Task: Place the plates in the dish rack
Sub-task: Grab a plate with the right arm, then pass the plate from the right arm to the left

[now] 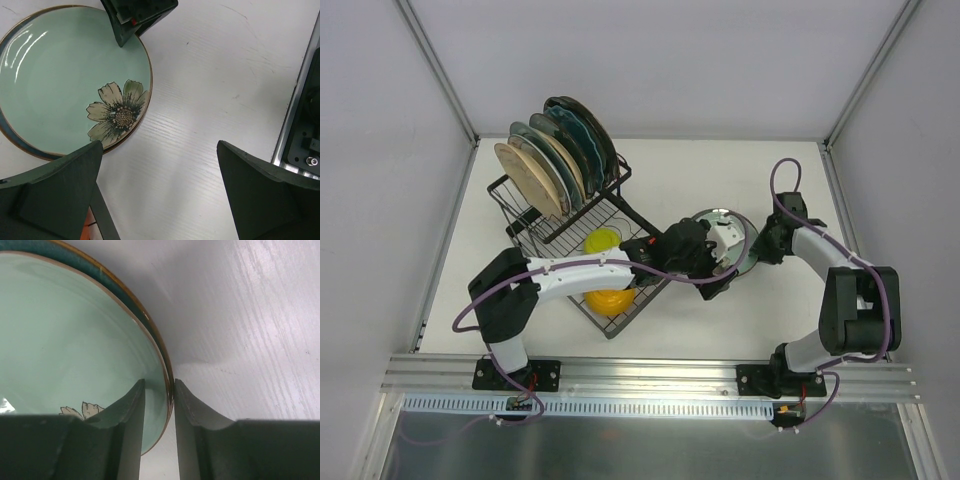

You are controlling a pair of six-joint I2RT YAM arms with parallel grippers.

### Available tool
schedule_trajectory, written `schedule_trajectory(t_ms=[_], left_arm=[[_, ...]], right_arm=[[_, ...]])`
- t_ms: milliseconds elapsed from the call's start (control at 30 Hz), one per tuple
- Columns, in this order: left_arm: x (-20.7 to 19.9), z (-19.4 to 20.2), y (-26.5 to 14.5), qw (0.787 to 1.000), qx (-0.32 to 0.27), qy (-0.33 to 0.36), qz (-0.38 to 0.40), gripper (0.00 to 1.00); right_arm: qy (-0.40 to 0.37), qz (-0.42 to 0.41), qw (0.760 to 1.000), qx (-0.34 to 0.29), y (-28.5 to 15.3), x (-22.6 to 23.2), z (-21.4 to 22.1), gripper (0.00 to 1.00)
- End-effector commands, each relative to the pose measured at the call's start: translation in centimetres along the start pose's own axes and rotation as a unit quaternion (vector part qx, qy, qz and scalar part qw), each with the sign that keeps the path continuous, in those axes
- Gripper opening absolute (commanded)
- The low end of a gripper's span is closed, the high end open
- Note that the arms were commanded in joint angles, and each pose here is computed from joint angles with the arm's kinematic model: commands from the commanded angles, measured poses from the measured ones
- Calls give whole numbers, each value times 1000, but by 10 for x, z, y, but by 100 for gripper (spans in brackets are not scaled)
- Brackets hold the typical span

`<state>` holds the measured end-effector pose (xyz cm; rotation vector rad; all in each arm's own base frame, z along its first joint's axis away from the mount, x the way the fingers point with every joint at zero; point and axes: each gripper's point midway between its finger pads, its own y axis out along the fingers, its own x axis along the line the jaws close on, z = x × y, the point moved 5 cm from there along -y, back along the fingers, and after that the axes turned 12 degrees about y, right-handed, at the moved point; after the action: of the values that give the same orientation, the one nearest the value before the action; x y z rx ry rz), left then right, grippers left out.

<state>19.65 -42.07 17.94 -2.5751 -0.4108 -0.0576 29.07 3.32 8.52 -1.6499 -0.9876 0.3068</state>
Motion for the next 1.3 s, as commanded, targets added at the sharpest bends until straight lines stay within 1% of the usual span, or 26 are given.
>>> schedule_trajectory(t_ms=[0, 33, 233, 367, 400, 467, 567, 600, 667, 700, 733, 800, 833, 900, 933, 1000, 1067, 1200, 1267], left_arm=[[-7, -6, 4, 1000, -25, -1, 7, 99], [-7, -6, 5, 1000, -26, 0, 7, 99], [-14, -3, 10, 1000, -25, 8, 14, 99], [-17, 0, 14, 999, -22, 18, 16, 99], [-17, 0, 15, 999, -24, 21, 15, 99], [-20, 3, 18, 999, -23, 34, 18, 99], [-23, 5, 24, 998, -32, 56, 20, 99], [-23, 3, 27, 997, -44, 67, 17, 99], [-25, 10, 30, 995, -47, 83, 7, 99], [-23, 6, 33, 993, -65, 101, -2, 99], [-25, 13, 34, 992, -61, 110, -12, 99], [-24, 16, 40, 987, -72, 140, -27, 99], [-22, 16, 41, 985, -73, 151, -50, 99], [-21, 21, 46, 980, -70, 176, -68, 99], [-19, 20, 48, 977, -78, 180, -80, 99], [-15, 23, 52, 973, -77, 190, -106, 99], [-12, 18, 54, 968, -93, 195, -127, 99], [-3, 18, 58, 958, -95, 213, -166, 95], [-2, 17, 59, 955, -95, 222, -169, 92]], right_arm=[[-16, 31, 999, -15, -12, -11, -4, 26], [-20, 31, 999, -18, -14, -11, -5, 22], [-28, 25, 999, -28, -33, -10, -9, 12], [-31, 18, 999, -31, -46, -9, -10, 8], [-31, 14, 999, -30, -48, -8, -10, 4], [-30, 7, 999, -29, -53, -7, -8, 1], [-29, -8, 999, -26, -61, -5, -6, 1], [-28, -16, 999, -22, -64, -4, -4, 1], [-26, -28, 999, -27, -72, -2, -4, 1], [-25, -33, 999, -25, -76, -1, -3, 1], [-24, -37, 999, -25, -79, -1, -3, 1], [-19, -56, 998, -16, -87, 2, 0, 1], [-17, -62, 998, -16, -90, 4, 0, 1], [-14, -75, 997, -15, -98, 5, 2, 0], [-14, -77, 997, -15, -100, 6, 3, 0], [-15, -85, 996, -16, -107, 5, 4, 1], [-14, -90, 996, -13, -110, 5, 6, 1], [-13, -99, 995, -12, -116, 3, 10, 1], [-12, -105, 994, -5, -117, 3, 14, 1]])
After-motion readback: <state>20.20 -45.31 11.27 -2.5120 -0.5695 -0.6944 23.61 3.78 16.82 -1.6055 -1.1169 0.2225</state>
